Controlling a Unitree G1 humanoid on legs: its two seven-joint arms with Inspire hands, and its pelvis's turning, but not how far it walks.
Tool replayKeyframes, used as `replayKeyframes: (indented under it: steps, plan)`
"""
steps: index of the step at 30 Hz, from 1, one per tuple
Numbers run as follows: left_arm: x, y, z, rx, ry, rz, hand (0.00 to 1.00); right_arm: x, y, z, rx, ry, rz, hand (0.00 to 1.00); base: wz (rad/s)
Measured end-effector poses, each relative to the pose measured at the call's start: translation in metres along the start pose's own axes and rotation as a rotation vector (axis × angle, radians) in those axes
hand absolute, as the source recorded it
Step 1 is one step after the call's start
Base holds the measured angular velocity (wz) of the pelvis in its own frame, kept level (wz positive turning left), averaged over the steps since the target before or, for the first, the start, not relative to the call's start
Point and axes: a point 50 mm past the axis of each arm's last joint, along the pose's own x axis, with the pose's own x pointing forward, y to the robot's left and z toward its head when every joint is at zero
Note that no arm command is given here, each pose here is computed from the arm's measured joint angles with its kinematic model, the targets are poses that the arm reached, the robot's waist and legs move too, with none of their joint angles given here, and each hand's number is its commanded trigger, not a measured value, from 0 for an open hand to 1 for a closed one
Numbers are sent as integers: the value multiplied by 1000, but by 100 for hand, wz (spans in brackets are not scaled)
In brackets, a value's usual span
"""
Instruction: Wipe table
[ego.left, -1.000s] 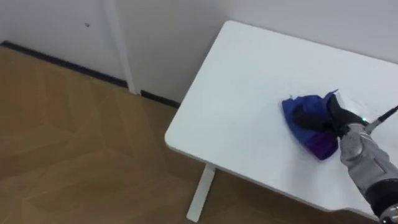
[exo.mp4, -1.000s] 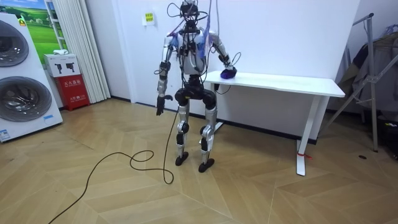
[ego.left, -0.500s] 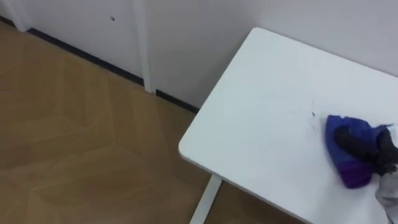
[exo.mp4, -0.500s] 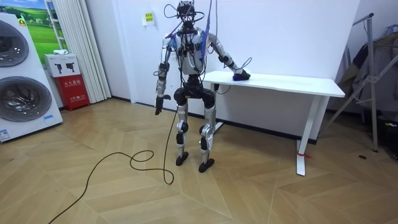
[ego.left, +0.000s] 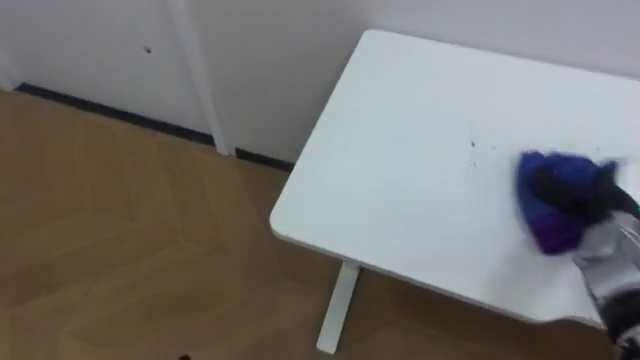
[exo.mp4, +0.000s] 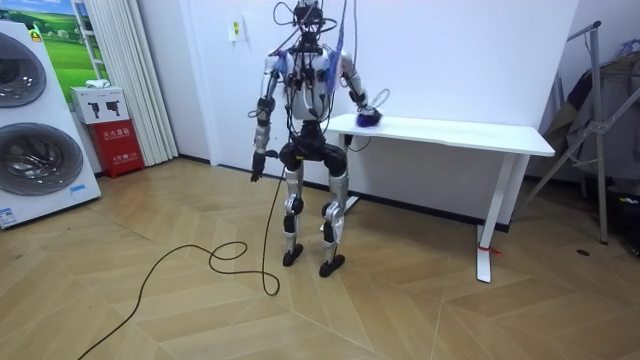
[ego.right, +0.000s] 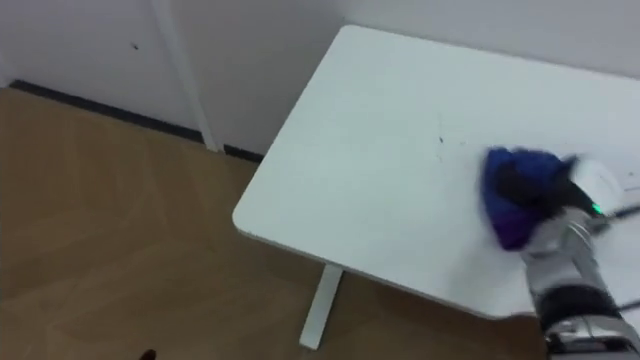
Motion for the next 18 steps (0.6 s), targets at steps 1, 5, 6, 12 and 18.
replayKeyframes:
  steps: [1, 5, 6, 12, 18]
  plan:
    - [0, 0, 0, 0, 0, -9, 0, 1, 2, 13, 7, -50, 31, 100, 32]
    - [-4, -4, -17, -1, 44, -17, 0, 3, 0, 15, 18, -76, 52, 100, 48]
    - [-6, -5, -26, 1, 68, -21, 0, 1, 0, 4, 28, -61, 48, 100, 56]
    - [-9, 7, -36, -24, 84, 22, 0, -25, 7, -78, 140, 140, 9, 100, 31]
    - [-6, 19, -22, -32, 28, 63, 0, -62, -8, -166, 178, 428, -63, 100, -14]
